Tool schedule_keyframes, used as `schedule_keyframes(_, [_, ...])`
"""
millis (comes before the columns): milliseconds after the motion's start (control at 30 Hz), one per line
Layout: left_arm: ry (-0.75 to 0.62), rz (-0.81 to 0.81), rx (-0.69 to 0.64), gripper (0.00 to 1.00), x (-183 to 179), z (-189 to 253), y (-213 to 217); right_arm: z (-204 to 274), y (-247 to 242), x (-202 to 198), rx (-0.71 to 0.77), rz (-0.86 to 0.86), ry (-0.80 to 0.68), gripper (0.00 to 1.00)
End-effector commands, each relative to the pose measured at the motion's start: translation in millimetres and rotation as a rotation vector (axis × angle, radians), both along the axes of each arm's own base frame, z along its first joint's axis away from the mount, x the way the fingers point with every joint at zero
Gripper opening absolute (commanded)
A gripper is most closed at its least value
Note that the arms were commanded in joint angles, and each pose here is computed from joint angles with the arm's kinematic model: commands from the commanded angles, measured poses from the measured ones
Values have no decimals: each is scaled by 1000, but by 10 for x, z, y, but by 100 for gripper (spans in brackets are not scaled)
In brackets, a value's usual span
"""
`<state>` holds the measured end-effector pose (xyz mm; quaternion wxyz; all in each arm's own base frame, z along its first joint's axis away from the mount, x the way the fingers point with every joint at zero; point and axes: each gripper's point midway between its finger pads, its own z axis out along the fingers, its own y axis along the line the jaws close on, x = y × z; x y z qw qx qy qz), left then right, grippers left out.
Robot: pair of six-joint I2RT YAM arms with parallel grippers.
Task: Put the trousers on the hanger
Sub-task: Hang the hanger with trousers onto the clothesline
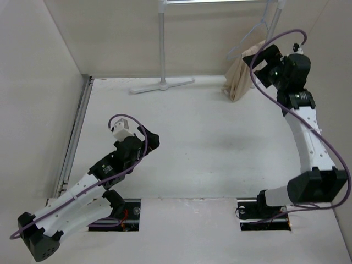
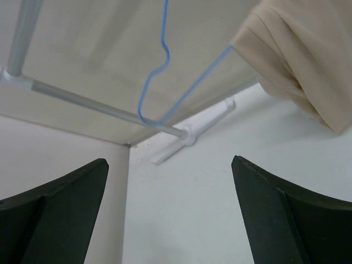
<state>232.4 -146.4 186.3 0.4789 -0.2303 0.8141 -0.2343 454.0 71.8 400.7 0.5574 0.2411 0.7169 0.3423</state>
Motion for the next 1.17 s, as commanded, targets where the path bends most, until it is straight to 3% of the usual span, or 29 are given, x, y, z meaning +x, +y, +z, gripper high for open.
schedule_keyframes(0, [-3, -4, 3, 100, 11, 69, 5, -70, 36, -321, -72, -32, -62, 100])
schedule_keyframes(267, [140, -22, 110, 100, 1, -269, -5, -1172, 262, -1291, -185, -5, 112, 100])
schedule_keyframes(500, [253, 6, 212, 100, 8, -491, 36, -1691, 401, -2070, -206, 57, 189, 100])
schedule_keyframes(633, [321, 12, 275, 100, -4, -535, 42, -1905, 465, -2245, -192, 93, 228, 100])
schedule_keyframes(867, [287, 29, 275, 100, -34, -494, 23, -2076, 573, -2417, -194, 152, 272, 100])
schedule_keyframes(1133, [290, 12, 280, 100, -23, -521, -60, -1963, 579, -2403, -228, 175, 274, 100])
